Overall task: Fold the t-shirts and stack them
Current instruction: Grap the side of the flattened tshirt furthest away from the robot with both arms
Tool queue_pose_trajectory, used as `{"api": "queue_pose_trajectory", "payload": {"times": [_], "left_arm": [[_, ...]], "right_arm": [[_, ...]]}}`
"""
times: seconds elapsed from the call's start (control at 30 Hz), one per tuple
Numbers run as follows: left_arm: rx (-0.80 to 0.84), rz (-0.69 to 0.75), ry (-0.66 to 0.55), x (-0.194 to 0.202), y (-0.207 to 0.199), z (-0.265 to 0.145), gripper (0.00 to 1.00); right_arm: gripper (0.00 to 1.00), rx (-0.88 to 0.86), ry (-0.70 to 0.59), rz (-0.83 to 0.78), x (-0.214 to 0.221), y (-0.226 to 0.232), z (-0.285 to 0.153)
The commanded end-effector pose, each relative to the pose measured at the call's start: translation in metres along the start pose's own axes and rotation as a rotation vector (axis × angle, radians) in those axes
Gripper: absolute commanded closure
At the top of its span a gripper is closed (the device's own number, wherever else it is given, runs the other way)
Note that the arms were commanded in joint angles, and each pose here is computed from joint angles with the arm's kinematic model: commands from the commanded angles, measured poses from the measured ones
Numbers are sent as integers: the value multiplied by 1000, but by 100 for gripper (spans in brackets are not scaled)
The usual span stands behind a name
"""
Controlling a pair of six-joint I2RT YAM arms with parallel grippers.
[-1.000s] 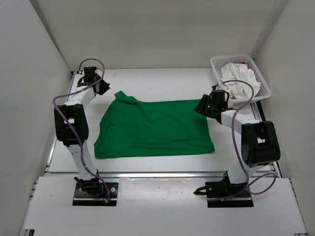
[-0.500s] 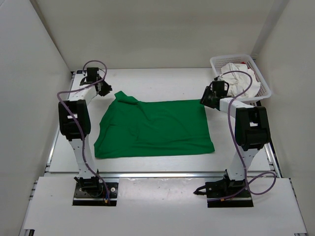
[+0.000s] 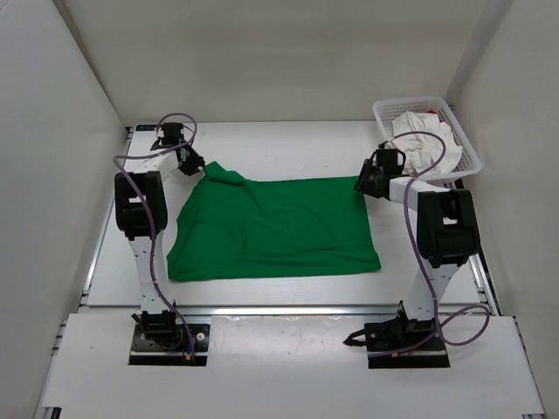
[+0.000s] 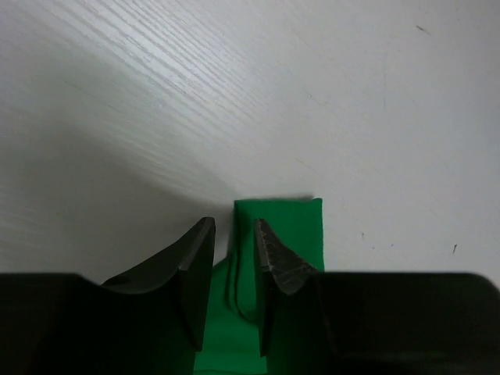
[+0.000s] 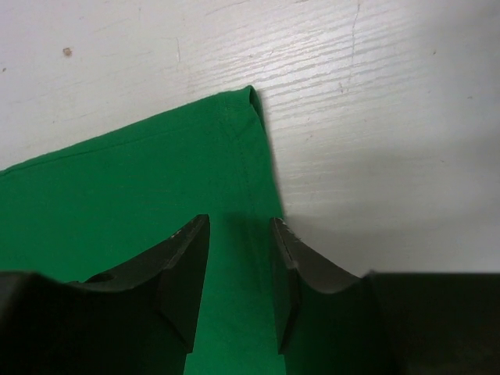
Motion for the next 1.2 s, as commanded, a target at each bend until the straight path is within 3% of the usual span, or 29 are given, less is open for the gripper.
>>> {"api": "queue_pose_trajectory", "payload": {"times": [0.0, 0.53, 0.7, 0.87, 1.17], "left_arm": [[6, 21, -40, -15, -11, -7, 62], [-56, 127, -16, 1, -25, 5, 70], [-76, 114, -26, -2, -23, 5, 79], [-96, 106, -38, -7, -19, 4, 100], [-27, 91, -120, -27, -32, -30, 100]], "right_arm": [[66, -35, -42, -10, -9, 7, -7], [65, -67, -58, 13, -13, 10, -6], [65, -65, -61, 20, -16, 5, -7], [65, -68, -67, 30, -19, 5, -7], [63, 22, -58, 12, -36, 2, 25]]}}
Point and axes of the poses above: each gripper's point midway between its finger pads, its own z axis out along the fingers, its own y axis along the line the jaws close on, x = y × z, the point moved 5 cm from there along -z, back along the fingers, and after that the axes turned 13 degrees about z, right-handed, at the moved point
